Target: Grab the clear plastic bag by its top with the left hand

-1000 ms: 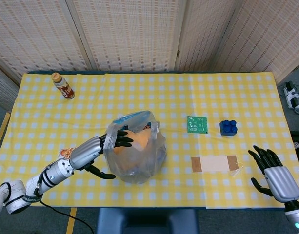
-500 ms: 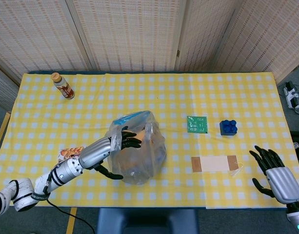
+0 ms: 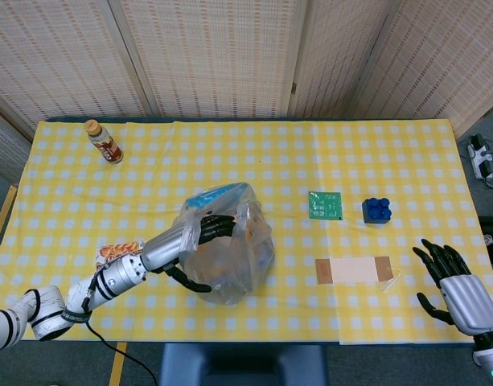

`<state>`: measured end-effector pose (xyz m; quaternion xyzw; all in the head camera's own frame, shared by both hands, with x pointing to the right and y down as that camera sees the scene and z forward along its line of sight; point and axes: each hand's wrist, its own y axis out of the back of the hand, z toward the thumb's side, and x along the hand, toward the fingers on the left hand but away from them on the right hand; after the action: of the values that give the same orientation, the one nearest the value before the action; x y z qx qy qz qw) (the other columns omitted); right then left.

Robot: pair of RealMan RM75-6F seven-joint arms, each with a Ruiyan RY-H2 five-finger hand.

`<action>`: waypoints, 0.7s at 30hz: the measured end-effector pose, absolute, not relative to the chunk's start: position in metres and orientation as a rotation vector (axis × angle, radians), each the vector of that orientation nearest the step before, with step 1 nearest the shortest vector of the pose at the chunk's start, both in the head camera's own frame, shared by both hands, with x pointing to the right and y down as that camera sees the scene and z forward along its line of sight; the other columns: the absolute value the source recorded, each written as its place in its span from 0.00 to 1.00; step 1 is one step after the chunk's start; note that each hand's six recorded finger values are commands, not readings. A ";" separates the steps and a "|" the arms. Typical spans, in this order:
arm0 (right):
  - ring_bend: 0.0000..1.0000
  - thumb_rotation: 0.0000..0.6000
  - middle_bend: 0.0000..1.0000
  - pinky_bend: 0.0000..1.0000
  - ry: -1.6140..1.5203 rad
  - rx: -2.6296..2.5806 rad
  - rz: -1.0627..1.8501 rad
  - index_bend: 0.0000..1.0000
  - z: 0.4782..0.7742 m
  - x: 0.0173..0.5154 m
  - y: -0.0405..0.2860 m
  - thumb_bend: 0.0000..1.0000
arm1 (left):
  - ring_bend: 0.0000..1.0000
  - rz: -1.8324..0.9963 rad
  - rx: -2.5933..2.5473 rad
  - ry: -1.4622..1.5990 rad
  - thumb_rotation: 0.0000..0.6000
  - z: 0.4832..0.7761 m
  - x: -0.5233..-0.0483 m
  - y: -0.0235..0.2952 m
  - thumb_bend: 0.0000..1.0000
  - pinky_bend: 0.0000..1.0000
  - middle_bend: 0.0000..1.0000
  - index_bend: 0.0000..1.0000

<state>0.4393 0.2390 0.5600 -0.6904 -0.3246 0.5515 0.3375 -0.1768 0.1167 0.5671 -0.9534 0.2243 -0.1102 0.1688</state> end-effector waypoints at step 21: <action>0.00 1.00 0.00 0.00 -0.849 -1.802 1.445 0.00 0.561 0.440 0.238 0.41 | 0.04 -0.339 -2.942 0.556 1.00 0.556 -0.159 0.115 0.07 0.13 0.12 0.14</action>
<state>0.4404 0.2377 0.5605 -0.6904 -0.3253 0.5534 0.3337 -0.1590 0.1145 0.5560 -0.9744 0.1842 -0.1121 0.0640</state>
